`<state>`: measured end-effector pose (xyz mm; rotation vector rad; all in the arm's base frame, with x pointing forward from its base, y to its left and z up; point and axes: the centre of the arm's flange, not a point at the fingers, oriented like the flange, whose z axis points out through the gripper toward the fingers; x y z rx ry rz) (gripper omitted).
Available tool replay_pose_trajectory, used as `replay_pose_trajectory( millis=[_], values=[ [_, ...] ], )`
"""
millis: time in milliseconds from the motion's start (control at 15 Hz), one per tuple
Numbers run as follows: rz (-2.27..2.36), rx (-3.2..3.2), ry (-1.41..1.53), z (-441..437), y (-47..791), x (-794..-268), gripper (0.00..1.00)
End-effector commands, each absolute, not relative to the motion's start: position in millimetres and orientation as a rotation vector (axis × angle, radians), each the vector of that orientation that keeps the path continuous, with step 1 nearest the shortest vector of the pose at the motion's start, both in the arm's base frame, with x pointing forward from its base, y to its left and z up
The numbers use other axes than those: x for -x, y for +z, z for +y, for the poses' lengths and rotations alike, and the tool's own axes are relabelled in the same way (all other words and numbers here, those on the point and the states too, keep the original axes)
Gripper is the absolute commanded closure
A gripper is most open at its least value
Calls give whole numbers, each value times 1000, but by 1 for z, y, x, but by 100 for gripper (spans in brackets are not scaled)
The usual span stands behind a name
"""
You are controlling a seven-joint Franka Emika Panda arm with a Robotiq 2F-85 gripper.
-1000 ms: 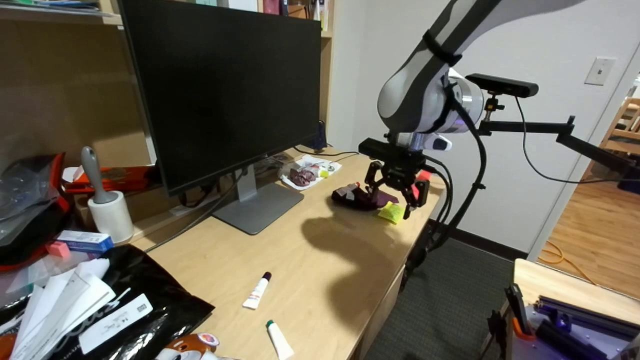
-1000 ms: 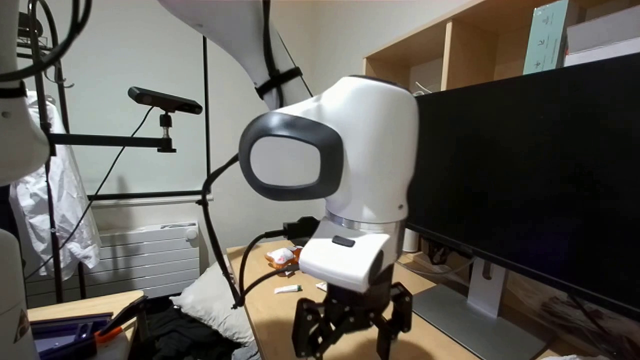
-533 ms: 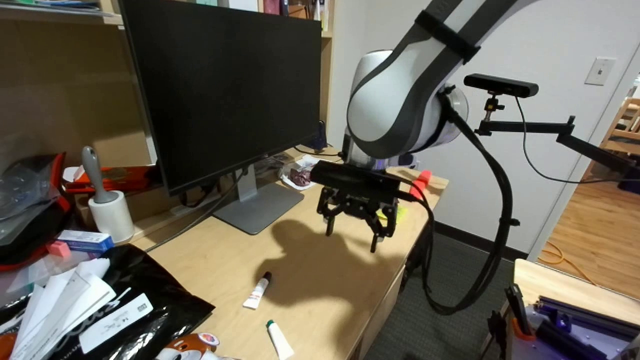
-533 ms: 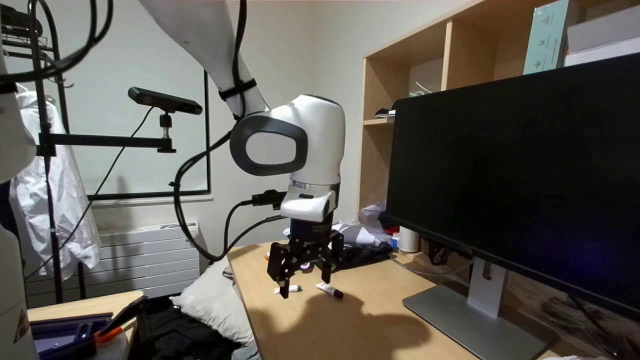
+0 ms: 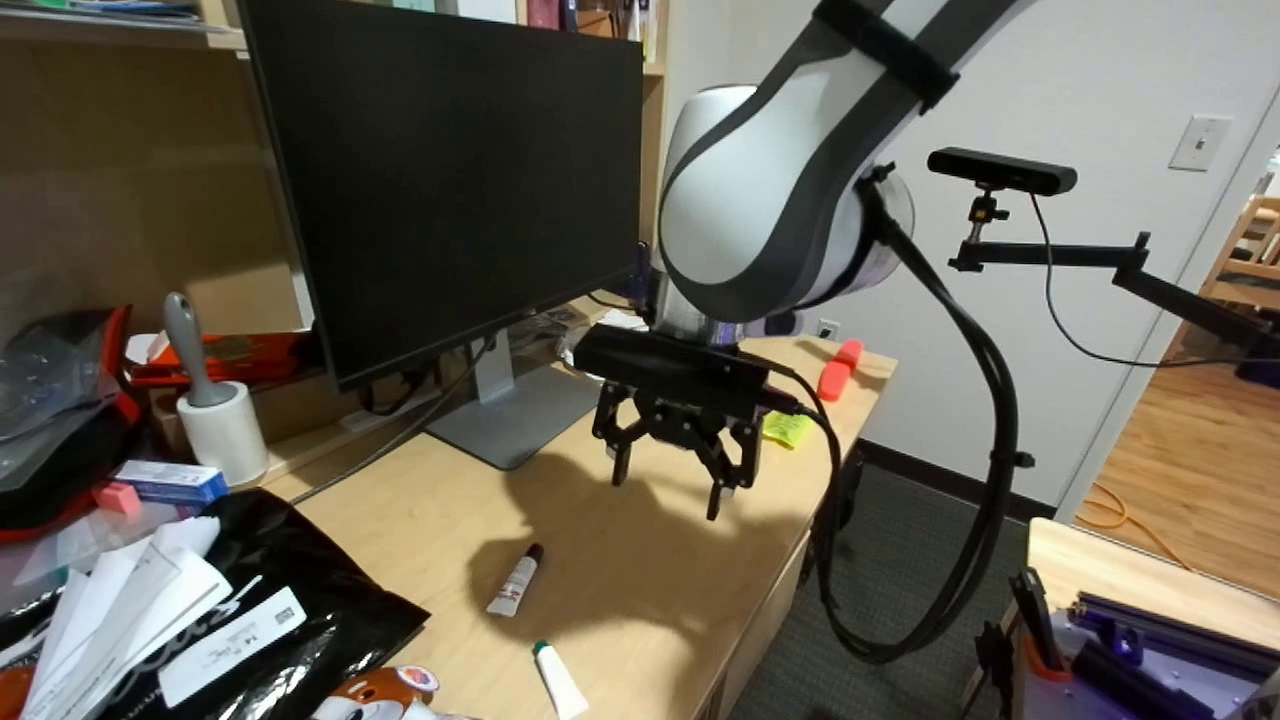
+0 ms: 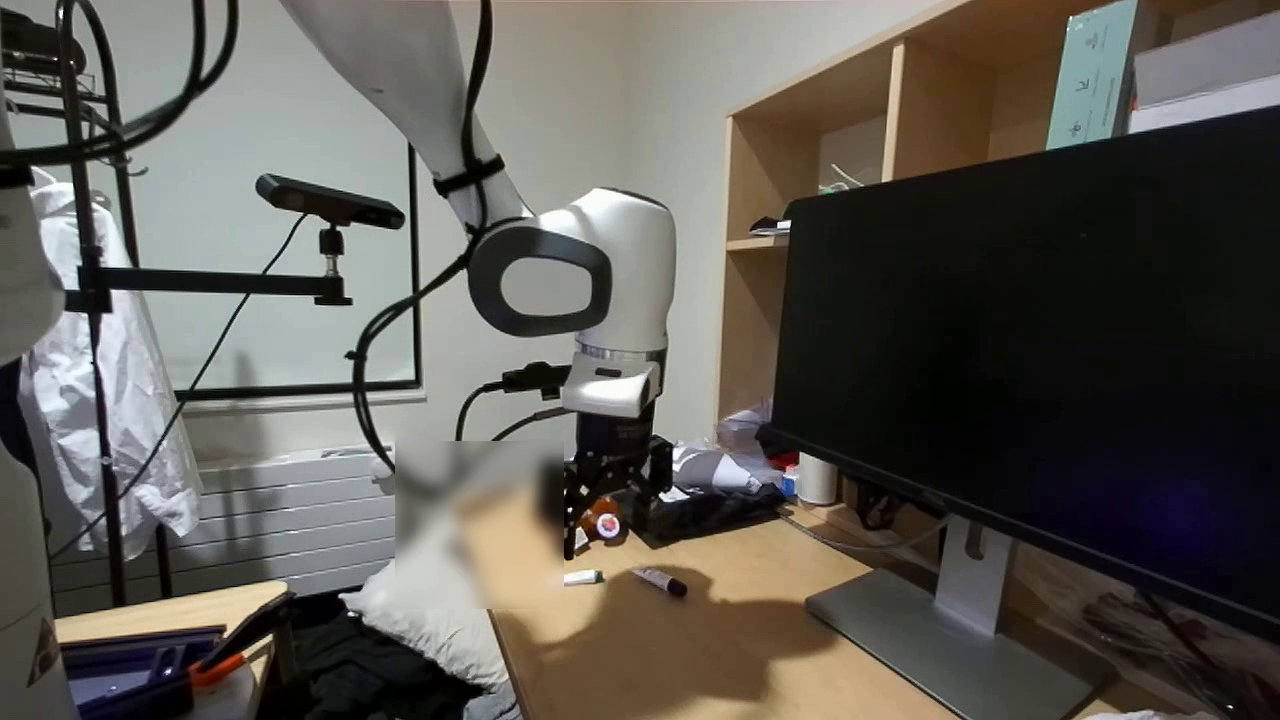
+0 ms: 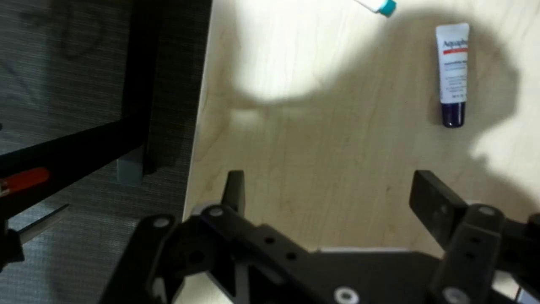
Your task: Move the yellow sachet to the right
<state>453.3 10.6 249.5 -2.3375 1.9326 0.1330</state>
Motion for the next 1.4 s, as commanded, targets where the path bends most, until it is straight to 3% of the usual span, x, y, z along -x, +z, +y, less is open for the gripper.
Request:
replay_pose_trajectory(
  millis=[0,267,667,1333],
  values=[
    [1780,2562,249,3,271,-479,0],
    [1613,2782,383,-3,289,-499,0],
    [1638,2822,303,-2,293,-492,0],
    [852,3228,325,-26,301,-508,0]
  ],
)
